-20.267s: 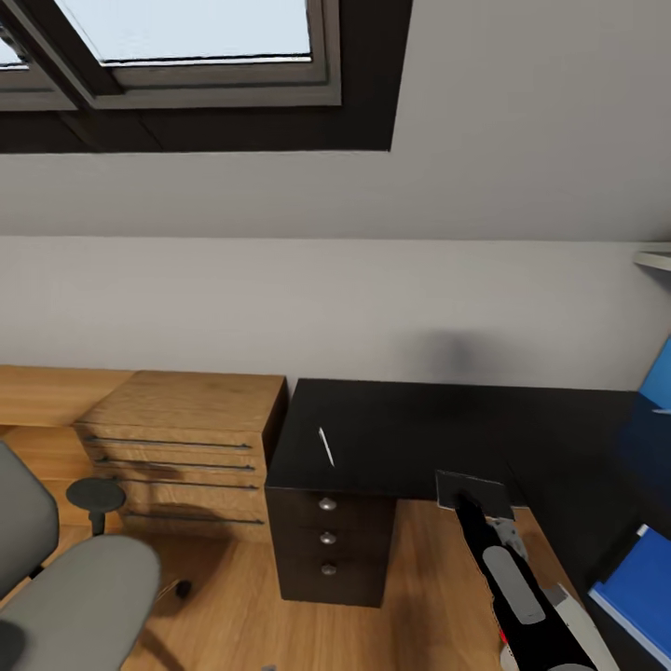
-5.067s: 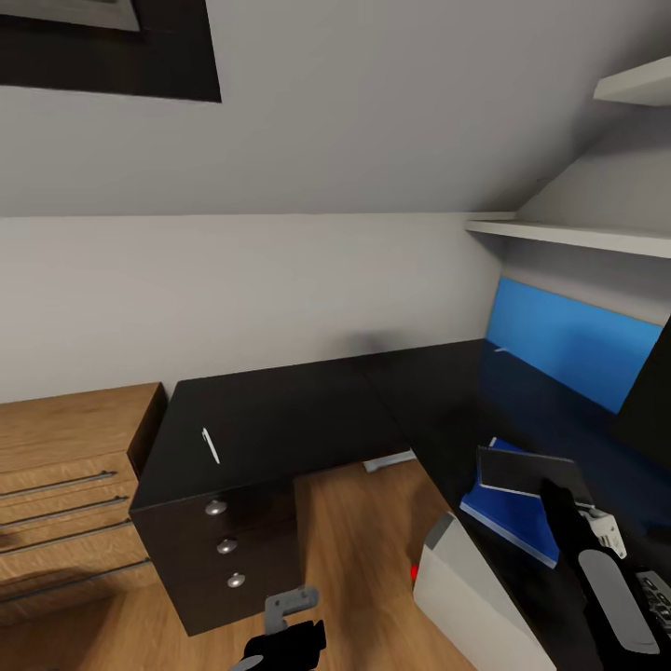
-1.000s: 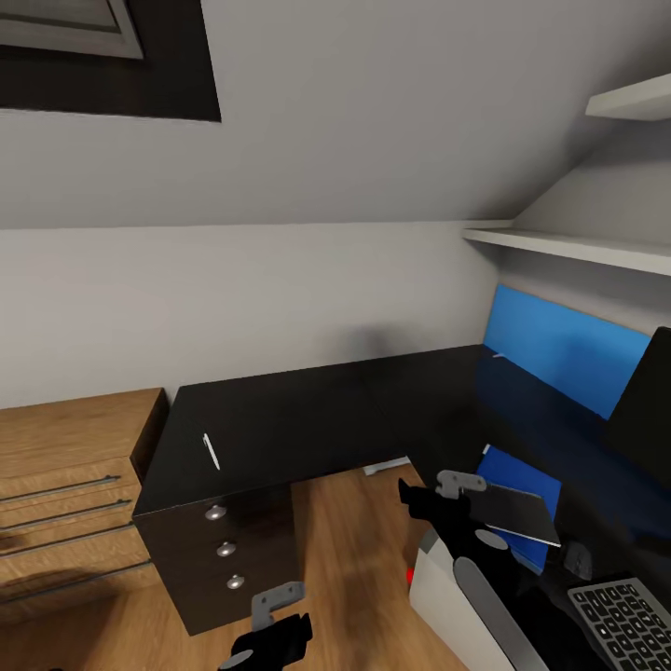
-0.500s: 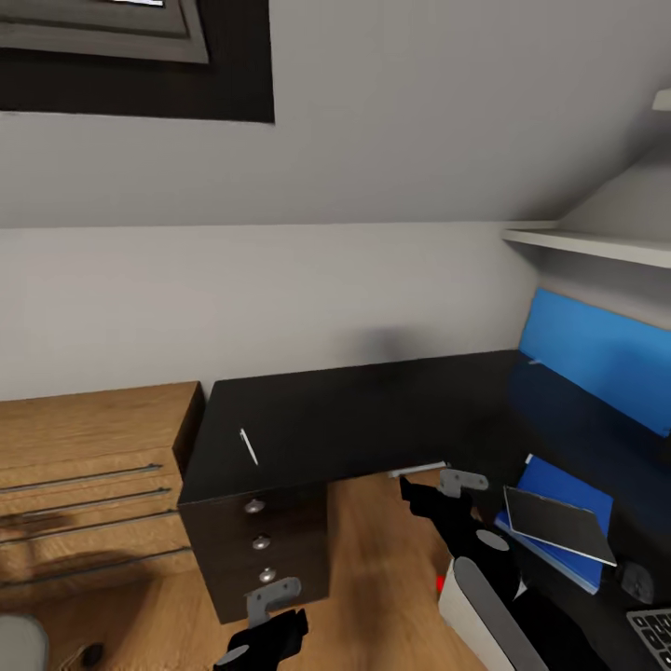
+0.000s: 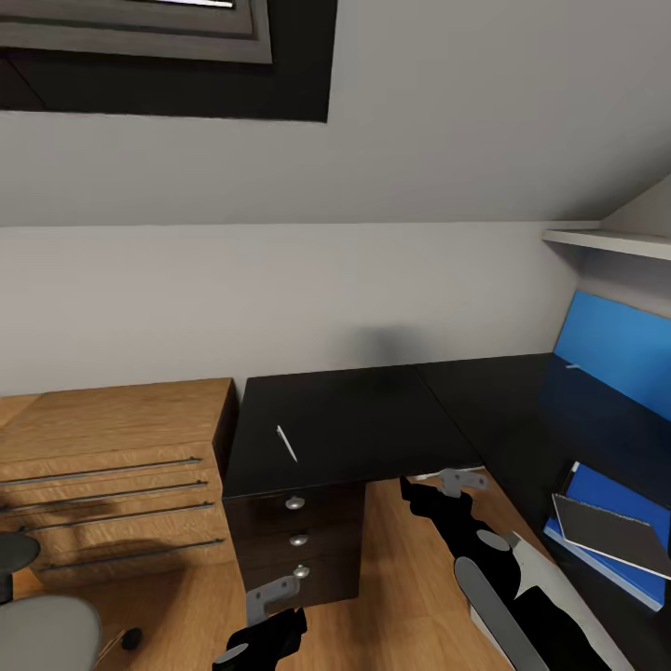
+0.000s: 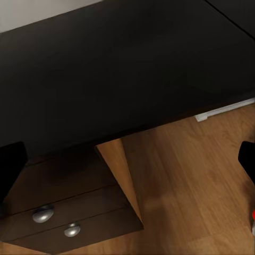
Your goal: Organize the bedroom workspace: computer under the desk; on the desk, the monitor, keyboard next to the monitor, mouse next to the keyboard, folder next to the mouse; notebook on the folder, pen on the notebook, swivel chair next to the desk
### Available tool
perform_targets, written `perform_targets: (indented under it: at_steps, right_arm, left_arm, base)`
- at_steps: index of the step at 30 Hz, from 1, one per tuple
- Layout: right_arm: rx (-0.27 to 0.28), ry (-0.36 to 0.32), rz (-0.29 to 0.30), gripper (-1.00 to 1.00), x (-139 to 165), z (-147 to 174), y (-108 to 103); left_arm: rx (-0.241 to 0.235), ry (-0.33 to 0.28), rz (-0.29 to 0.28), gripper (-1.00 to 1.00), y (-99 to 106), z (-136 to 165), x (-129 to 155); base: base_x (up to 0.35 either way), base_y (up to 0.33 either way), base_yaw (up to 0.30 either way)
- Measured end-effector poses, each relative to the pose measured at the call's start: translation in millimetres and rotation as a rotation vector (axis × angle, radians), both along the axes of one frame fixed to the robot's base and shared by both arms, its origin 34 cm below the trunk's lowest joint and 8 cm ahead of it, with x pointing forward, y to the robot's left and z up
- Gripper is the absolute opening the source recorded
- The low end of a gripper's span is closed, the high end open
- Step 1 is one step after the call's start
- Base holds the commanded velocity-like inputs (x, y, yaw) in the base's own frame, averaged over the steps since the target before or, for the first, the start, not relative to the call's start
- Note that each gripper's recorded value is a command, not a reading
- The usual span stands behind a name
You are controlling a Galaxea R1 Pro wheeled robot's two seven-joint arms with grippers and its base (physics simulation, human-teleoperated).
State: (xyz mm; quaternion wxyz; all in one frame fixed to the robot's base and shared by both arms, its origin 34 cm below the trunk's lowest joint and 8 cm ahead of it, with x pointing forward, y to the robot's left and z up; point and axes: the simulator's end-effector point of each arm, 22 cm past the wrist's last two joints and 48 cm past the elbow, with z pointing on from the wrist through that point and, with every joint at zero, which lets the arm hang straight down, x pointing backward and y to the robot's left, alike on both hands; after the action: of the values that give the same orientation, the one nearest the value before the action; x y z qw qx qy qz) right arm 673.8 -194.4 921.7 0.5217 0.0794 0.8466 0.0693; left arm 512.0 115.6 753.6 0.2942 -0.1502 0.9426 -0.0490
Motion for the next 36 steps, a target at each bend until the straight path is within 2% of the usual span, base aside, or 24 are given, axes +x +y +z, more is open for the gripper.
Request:
perform_targets:
  at_steps: [10,18,36]
  right_arm:
    - [-0.001,0.001,-0.001,1.0,-0.4,-0.5,-0.3]
    - [-0.011,0.008,-0.003,1.0,-0.6,-4.4,-1.7]
    - [-0.034,-0.001,-0.004,1.0,0.5,-3.9,-4.0]
  left_arm:
    - [0.001,-0.003,0.0,1.0,0.2,0.6,0.2]
    - [0.0,-0.002,-0.002,1.0,-0.8,0.6,0.0]
    - [0.002,-0.004,-0.004,1.0,-1.7,1.1,-0.3]
  base:
    - [0.139,0.004,0.098]
    - [0.174,0.0,0.247]
    - [0.016,0.0,0.273]
